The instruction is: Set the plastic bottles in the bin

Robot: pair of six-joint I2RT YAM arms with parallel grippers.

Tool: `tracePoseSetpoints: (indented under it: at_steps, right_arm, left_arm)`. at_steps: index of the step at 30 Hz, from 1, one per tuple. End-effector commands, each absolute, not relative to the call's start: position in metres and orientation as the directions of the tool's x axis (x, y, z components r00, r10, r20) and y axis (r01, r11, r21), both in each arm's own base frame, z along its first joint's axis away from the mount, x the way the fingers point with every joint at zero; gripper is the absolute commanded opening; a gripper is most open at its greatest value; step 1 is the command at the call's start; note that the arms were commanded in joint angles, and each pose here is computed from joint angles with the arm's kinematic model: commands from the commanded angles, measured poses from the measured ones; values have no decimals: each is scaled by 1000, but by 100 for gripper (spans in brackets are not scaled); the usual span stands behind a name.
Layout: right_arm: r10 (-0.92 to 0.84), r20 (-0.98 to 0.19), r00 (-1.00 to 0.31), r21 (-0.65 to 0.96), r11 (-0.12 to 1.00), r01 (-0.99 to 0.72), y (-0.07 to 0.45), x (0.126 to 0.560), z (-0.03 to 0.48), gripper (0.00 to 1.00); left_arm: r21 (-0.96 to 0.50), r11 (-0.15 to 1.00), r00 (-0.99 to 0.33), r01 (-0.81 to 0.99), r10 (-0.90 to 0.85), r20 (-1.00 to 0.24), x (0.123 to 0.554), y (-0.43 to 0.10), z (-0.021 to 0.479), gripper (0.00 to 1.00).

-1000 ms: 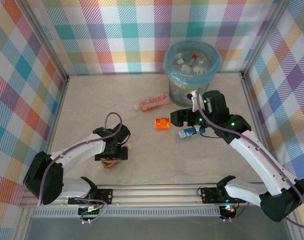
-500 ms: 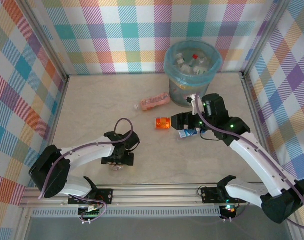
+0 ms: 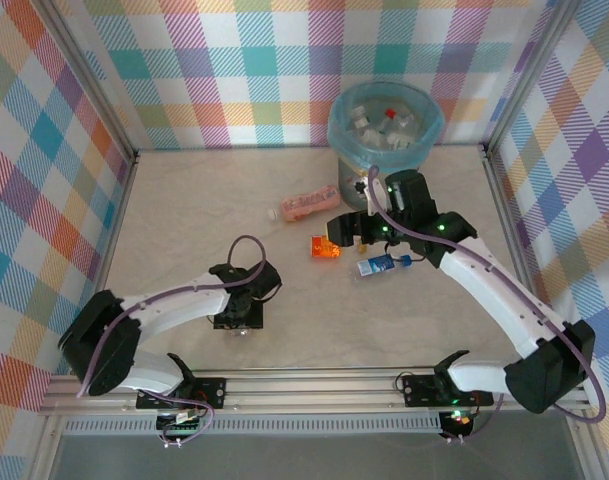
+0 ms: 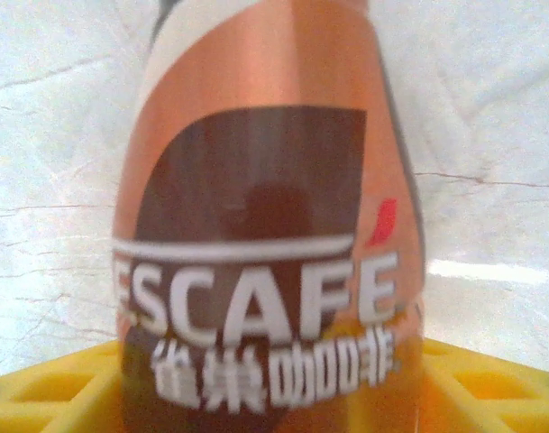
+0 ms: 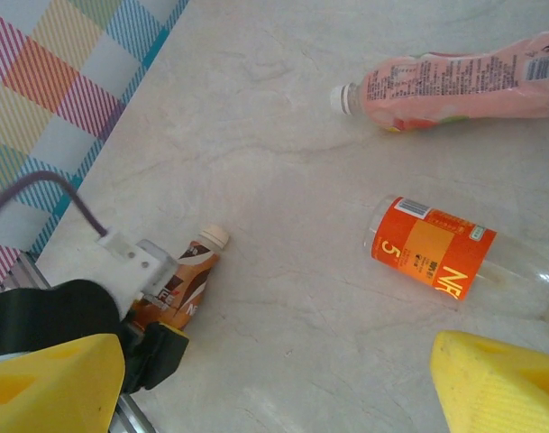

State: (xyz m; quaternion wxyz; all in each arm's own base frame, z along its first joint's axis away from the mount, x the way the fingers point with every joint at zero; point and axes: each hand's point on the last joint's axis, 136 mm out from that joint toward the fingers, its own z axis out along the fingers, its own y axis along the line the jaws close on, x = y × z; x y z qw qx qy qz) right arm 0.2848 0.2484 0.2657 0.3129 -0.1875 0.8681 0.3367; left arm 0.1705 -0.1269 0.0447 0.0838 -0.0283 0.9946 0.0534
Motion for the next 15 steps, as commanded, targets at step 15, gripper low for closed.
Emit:
tracePoseSetpoints:
  at_steps: [15]
  right_arm:
    - [-95,-775,-625,523,460,-718,314,323,338,82]
  left_arm:
    - [-271,959,-694,86,-137,-706,210,-133,223,60]
